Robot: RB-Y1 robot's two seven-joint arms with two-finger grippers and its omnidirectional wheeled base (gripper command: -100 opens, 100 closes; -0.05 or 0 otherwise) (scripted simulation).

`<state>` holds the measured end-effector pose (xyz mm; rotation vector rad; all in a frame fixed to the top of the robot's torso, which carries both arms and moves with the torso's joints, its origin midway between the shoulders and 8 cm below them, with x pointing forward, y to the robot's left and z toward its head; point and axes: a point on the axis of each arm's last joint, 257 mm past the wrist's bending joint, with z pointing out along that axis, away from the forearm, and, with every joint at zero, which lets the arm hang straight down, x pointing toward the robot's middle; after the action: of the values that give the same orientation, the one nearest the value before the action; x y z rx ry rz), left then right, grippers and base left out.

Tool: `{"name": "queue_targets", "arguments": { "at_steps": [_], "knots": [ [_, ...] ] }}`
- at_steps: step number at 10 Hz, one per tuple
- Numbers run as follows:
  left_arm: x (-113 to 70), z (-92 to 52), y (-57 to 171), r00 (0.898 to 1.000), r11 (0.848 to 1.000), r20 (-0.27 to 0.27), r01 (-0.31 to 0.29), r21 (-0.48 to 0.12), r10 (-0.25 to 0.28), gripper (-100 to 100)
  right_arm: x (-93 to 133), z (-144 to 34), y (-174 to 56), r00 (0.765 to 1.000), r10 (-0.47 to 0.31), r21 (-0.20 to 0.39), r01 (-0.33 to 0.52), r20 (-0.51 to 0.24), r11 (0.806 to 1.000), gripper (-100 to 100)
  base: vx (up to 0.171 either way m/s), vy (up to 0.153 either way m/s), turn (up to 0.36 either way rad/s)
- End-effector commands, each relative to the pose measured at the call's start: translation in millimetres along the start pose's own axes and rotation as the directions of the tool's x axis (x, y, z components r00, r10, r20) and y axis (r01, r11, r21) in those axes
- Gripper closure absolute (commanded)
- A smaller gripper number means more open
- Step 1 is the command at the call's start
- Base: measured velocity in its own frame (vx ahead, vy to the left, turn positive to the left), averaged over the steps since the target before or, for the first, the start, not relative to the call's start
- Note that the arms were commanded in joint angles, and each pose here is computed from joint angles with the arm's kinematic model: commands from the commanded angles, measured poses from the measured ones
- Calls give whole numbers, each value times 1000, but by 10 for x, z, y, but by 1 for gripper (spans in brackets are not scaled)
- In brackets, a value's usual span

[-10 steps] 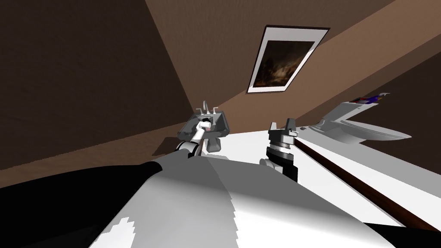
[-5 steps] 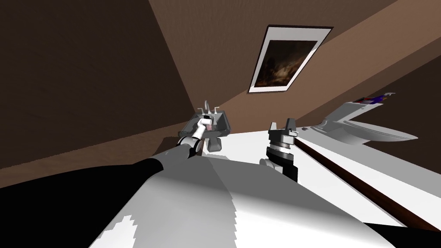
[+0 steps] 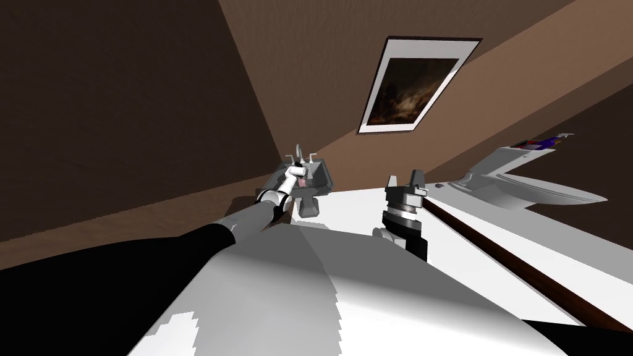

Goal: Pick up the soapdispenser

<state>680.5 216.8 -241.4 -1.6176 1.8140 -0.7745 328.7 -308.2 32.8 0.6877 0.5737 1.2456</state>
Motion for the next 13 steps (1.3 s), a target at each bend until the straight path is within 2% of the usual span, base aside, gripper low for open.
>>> {"name": "queue_targets", "arguments": {
  "at_steps": [1,4,5,6,8,9,11,12,13],
  "knots": [
    [44,-19,-3,1000,999,-6,-9,-51,9,-100,0,0,0,1000,0,0,0,0,1000,0,-7,32,26],
    [78,-33,66,1000,993,-10,-16,-115,15,-100,0,0,0,1000,0,0,0,0,1000,0,-2,35,13],
    [112,-71,55,1000,988,-15,-24,-152,22,-100,0,0,0,1000,0,0,0,0,1000,0,-5,31,17],
    [108,-63,84,1000,987,-14,-23,-158,21,-100,0,0,0,1000,0,0,0,0,1000,0,2,28,10],
    [138,-138,91,999,974,-19,-35,-226,32,-100,0,0,0,1000,0,0,0,0,1000,0,18,49,25],
    [136,-138,118,999,972,-19,-35,-234,31,-100,0,0,0,1000,0,0,0,0,1000,0,15,38,3],
    [127,-216,147,999,955,-19,-42,-294,38,-100,0,0,0,1000,0,0,0,0,1000,0,27,46,17],
    [115,-253,153,999,948,-18,-44,-316,41,-100,0,0,0,1000,0,0,0,0,1000,0,46,50,15],
    [115,-252,157,999,948,-18,-44,-317,41,-100,0,0,0,1000,0,0,0,0,1000,0,28,30,4]
  ]
}}
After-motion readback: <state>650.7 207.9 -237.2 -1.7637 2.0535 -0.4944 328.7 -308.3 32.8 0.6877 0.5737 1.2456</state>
